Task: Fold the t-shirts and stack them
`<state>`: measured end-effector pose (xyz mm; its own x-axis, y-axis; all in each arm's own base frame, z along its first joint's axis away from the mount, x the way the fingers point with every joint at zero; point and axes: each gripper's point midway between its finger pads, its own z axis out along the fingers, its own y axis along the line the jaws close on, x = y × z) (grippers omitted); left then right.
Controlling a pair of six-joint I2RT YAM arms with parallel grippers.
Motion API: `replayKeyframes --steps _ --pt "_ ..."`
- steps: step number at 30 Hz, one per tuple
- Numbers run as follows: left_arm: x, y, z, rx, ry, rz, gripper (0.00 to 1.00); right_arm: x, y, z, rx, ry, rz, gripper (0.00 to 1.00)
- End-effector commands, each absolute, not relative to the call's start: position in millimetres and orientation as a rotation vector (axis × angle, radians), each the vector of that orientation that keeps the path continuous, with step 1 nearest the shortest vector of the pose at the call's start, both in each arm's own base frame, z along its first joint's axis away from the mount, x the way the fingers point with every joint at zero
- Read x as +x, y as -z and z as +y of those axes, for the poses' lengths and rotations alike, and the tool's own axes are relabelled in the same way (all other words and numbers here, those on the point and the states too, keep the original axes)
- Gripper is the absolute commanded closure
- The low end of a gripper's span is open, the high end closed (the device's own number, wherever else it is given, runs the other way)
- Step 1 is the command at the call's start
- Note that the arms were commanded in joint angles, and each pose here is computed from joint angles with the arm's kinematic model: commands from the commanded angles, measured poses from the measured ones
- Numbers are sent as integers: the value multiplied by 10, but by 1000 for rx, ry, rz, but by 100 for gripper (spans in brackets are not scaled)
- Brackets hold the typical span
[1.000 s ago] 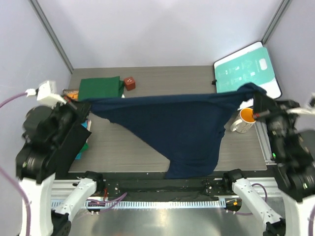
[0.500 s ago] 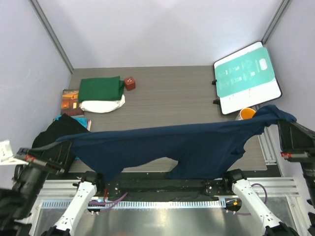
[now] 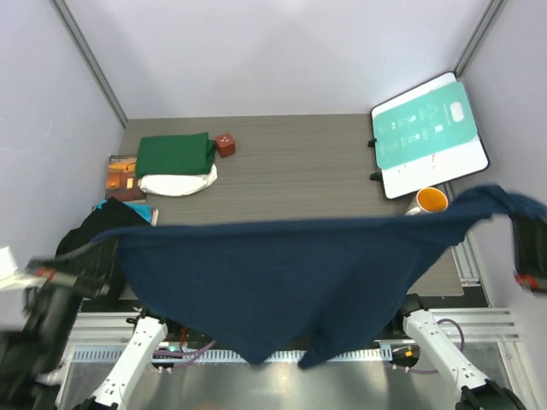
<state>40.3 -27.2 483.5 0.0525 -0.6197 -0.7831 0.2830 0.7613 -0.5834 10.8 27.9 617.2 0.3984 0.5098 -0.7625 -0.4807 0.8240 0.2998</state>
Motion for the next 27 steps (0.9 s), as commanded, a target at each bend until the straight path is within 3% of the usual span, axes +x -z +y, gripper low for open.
replayKeyframes --steps 1,7,10,15,21,27 --pt "1510 -4387 -41 -529 414 1508 99 1640 -5934 307 189 -446 1188 99" --pt "2595 -3383 -152 -564 81 1938 100 3184 -4578 531 278 -267 1611 99" --pt "2869 -3015 -133 -562 -28 2007 100 3590 -3968 617 282 -218 1733 99" --pt "3320 -2476 -208 -533 -101 2127 100 3998 -3293 682 306 -179 1835 99" --pt "3829 -1722 -313 -507 -219 2338 100 4402 -2939 658 322 -103 1904 99" --pt "4195 -1412 -352 -473 -313 2424 100 4792 -2647 712 310 -89 1962 99"
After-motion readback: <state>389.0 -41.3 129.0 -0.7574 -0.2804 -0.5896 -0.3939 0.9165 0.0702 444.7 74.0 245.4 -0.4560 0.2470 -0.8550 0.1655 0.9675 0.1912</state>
